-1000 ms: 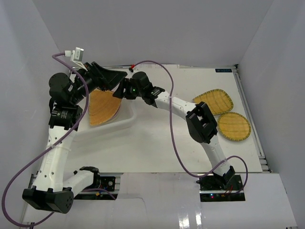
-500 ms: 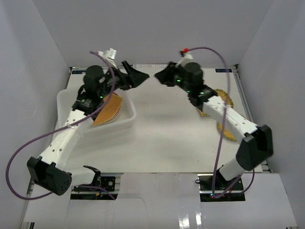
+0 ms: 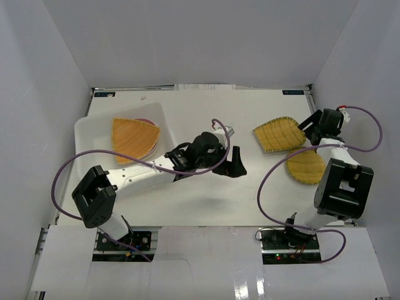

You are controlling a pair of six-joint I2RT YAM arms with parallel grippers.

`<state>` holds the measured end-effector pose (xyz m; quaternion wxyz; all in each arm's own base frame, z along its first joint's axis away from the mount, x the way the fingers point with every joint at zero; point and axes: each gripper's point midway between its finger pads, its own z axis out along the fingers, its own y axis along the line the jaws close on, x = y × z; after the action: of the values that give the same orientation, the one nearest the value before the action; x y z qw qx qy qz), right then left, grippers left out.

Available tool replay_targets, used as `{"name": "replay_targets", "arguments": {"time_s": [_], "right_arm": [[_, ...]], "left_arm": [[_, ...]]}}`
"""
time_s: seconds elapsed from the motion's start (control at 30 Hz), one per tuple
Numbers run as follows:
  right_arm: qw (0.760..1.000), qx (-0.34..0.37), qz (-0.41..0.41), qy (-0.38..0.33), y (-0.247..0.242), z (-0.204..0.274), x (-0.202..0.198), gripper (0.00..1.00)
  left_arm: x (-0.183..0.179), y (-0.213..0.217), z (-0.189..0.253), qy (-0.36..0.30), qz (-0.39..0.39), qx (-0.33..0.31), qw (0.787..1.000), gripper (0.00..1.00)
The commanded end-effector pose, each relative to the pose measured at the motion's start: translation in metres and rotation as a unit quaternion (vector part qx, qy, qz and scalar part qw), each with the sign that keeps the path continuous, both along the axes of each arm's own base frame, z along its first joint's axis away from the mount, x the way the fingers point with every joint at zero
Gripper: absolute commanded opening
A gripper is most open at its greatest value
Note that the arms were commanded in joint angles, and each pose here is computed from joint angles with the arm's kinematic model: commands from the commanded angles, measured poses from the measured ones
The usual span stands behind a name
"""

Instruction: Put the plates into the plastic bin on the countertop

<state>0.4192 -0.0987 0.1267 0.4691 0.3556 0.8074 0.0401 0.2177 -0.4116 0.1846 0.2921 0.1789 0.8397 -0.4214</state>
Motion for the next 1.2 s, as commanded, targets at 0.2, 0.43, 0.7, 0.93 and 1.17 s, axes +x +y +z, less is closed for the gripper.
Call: {"name": "replay_targets", "arguments": {"time_s": [0.2, 0.43, 0.7, 0.93, 1.17], "right_arm": [[0.997, -0.037, 0.037, 0.048, -0.041, -0.045, 0.018, 0.8], [0.992, 0.045, 0.114, 0.018, -0.016, -0.067, 0.035, 0.67], [0.985, 0.095, 0.141, -0.013, 0.0, -0.068, 0.051, 0.27], [0.969, 0.098, 0.157, -0.161, 0.028, 0.034, 0.064, 0.08], [0.922, 0.113, 0.235, -0.285, 0.131, 0.169, 0.06, 0.08]], "left_arm": [[-0.052, 0.003, -0.017, -0.005, -0.07, -0.024, 0.997, 0.94], [-0.068, 0.02, 0.005, -0.029, -0.092, -0.043, 0.994, 0.94], [-0.063, 0.038, 0.041, -0.079, -0.071, -0.045, 0.993, 0.95], [-0.038, 0.058, 0.08, -0.153, -0.009, -0.031, 0.988, 0.95], [-0.023, 0.111, 0.182, -0.289, 0.085, -0.083, 0.95, 0.98]]}}
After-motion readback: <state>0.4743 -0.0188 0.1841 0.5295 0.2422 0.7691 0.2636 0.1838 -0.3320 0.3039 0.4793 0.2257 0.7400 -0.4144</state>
